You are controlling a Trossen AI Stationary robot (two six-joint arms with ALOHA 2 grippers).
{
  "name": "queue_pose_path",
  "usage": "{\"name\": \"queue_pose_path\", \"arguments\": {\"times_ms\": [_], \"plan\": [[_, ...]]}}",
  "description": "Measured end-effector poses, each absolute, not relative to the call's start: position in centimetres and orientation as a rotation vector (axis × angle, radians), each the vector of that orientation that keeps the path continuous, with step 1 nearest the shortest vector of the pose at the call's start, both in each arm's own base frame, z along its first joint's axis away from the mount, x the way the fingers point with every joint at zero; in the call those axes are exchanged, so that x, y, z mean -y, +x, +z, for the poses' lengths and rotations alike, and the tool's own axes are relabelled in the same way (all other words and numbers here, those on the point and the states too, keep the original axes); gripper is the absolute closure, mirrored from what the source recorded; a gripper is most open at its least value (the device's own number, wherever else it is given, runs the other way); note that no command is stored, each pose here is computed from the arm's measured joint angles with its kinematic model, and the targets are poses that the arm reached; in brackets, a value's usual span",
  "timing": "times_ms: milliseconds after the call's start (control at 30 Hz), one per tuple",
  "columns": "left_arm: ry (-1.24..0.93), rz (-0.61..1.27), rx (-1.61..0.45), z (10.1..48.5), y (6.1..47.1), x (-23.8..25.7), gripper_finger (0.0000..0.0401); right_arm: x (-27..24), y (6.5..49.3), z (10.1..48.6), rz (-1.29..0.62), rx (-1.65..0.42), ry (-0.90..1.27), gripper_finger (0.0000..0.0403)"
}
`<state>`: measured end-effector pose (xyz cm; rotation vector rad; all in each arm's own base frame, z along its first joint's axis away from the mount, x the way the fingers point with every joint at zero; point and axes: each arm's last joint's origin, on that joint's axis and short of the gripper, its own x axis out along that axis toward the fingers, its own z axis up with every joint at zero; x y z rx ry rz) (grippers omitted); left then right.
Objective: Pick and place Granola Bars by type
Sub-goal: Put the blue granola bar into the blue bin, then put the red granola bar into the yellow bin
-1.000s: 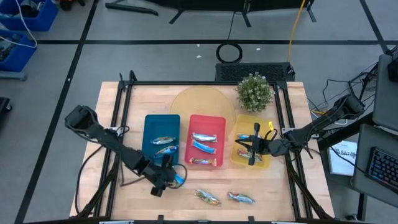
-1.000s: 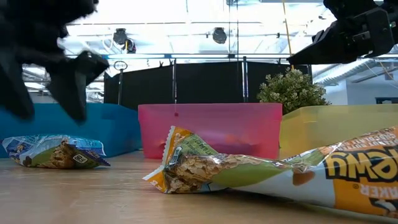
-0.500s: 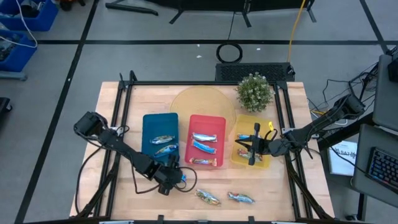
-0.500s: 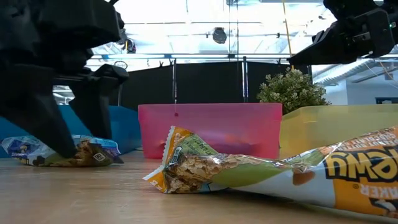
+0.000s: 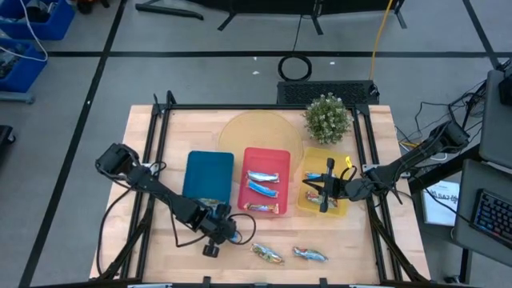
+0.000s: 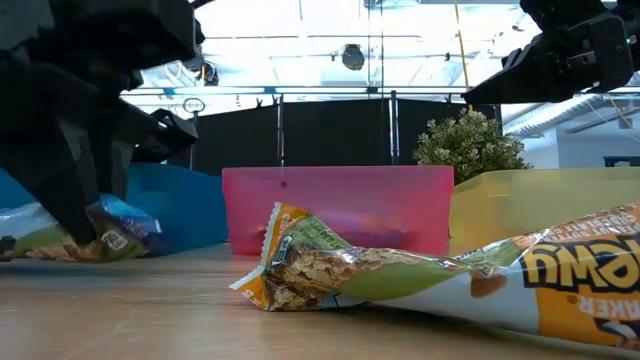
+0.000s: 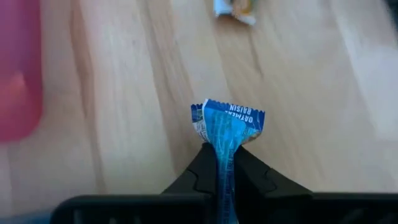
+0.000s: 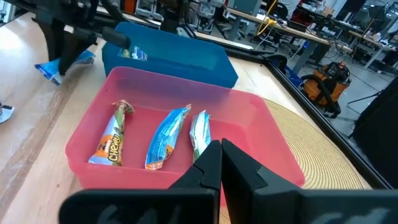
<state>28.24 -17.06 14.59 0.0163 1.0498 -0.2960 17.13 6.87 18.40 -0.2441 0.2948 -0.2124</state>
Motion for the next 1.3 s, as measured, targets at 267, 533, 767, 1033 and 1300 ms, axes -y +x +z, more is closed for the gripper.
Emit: {"name": "queue_pose_path", "arguments": {"times_ms": [267,533,767,1033,1300], "plan": [[0.083,-0.292,-1.088,16.6,29.3,16.8,0.0369,-6.9,17.1,18.4,-0.21,-0.297,-0.263,0.0403],[0.334,-0.056,-1.14,23.8,28.4,15.3,0.0375,-6.9,17.1,18.4,-0.21,-0.293,-0.259,0.0403],[0.264,0.213,-1.249,21.1,26.0,10.6,0.0379,-6.9,17.1,18.5,-0.209,-0.291,-0.256,0.0403],[0.194,0.146,-1.245,16.3,25.3,8.7,0.0358,-6.9,17.2,18.5,-0.204,-0.292,-0.282,0.0403],[0.225,0.135,-1.256,17.7,25.8,9.0,0.0257,-7.1,17.2,18.5,-0.15,-0.288,-0.283,0.0403]]}}
